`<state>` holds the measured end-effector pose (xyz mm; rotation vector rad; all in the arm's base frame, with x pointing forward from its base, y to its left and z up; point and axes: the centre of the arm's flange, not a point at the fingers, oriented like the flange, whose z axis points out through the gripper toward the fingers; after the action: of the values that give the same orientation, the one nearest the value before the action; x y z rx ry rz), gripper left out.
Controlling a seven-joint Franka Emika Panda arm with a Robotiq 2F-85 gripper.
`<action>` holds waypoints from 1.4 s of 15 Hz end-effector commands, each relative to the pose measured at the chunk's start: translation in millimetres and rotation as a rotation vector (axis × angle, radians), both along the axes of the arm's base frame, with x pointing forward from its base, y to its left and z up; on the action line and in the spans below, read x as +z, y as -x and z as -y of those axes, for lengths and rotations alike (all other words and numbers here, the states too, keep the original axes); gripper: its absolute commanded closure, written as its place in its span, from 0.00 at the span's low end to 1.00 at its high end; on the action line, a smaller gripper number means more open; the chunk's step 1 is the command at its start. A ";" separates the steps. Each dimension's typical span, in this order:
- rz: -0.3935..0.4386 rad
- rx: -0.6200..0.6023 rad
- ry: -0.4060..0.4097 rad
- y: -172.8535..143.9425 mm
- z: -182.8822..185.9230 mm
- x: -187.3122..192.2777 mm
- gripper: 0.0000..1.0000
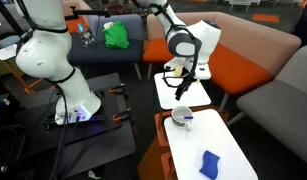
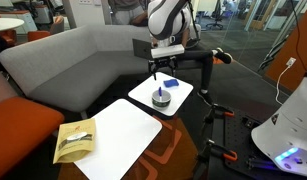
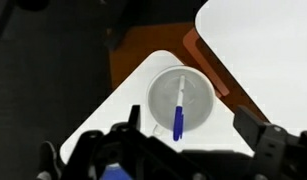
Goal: Remove the pen from the mug and put it on the table
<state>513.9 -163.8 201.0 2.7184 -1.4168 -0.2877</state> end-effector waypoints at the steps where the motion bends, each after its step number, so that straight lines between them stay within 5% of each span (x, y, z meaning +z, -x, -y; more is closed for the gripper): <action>1: 0.005 -0.001 0.001 -2.6 0.4 1.1 0.00; 8: 0.053 -0.025 -0.010 -10.2 4.9 -14.2 0.00; 17: 0.093 -0.073 0.131 -18.6 31.4 -86.8 0.00; 21: 0.073 -0.065 0.132 -15.7 23.3 -95.4 0.15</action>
<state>531.0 -188.8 107.7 2.6269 -1.4664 -0.1097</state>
